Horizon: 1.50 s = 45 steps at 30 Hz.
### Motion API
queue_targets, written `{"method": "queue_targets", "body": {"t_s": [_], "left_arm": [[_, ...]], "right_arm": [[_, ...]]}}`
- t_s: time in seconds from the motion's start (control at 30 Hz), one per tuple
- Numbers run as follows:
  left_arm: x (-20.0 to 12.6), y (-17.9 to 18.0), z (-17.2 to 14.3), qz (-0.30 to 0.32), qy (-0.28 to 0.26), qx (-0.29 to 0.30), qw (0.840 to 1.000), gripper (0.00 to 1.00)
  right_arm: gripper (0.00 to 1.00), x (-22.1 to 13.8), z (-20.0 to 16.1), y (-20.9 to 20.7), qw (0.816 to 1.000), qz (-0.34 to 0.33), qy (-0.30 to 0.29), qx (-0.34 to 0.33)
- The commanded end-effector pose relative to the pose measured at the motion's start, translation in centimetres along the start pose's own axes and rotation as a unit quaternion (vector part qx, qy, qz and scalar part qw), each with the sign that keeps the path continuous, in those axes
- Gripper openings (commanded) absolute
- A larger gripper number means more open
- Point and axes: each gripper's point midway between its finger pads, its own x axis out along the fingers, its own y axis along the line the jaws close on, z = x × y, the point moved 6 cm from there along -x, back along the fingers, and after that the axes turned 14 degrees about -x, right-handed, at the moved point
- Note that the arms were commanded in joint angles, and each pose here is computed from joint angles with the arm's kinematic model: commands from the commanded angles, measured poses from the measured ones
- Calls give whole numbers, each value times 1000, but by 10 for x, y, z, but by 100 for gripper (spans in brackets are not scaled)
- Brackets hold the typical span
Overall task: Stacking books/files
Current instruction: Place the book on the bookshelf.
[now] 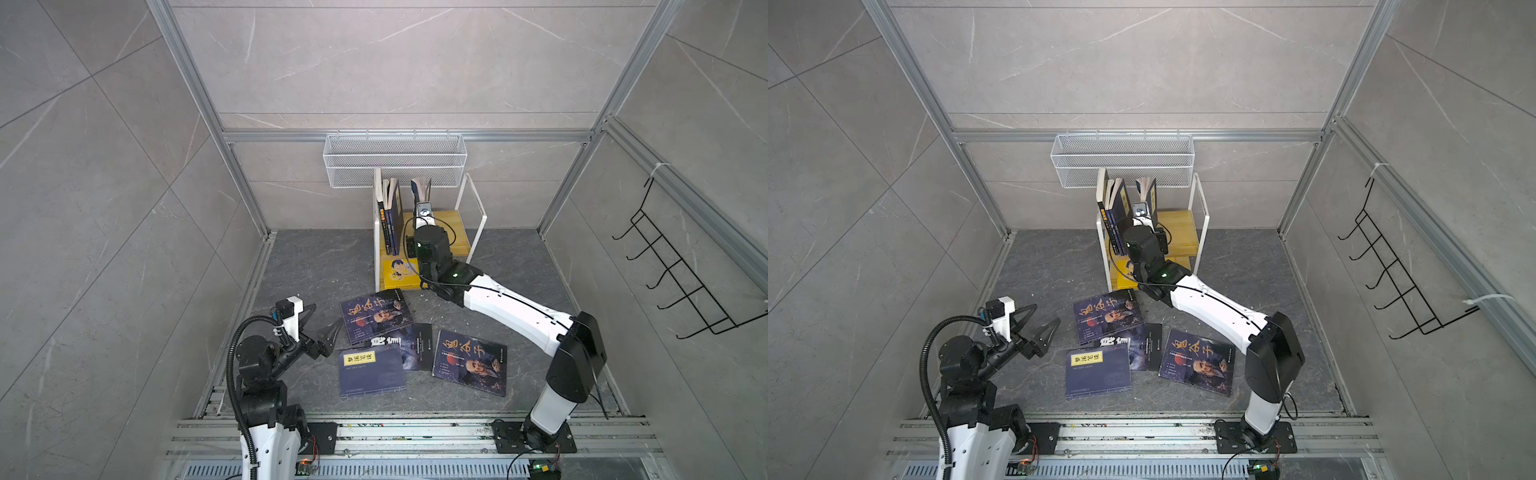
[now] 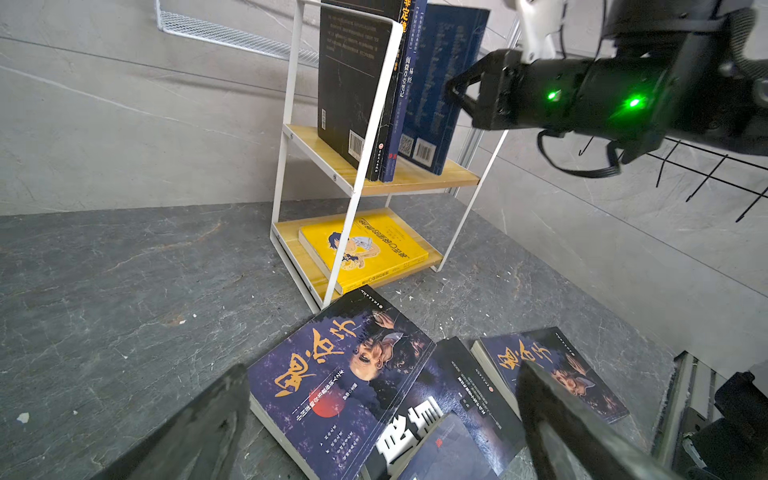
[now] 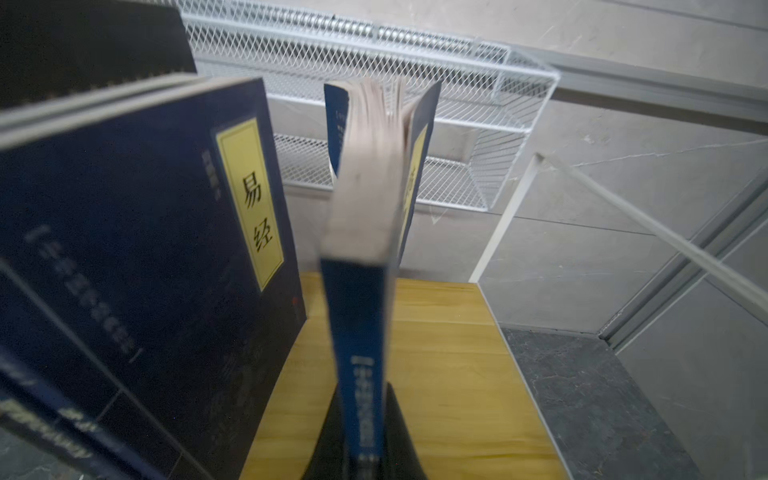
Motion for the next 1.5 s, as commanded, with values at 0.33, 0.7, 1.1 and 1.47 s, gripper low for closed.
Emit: {"method": "queue_targets", "body": {"t_s": [0.33, 0.7, 1.1, 1.47], "left_arm": [[-1, -8, 5, -26, -16, 22, 999, 100], [0, -3, 5, -14, -12, 10, 1000, 100], [-1, -4, 5, -17, -17, 12, 1000, 100], [-1, -1, 4, -9, -12, 5, 1000, 100]], "right_arm": [[0, 5, 1, 27, 996, 76, -34, 37], [0, 3, -11, 38, 993, 107, -33, 43], [24, -6, -22, 43, 990, 139, -33, -1], [36, -24, -34, 32, 990, 139, -28, -19]]}}
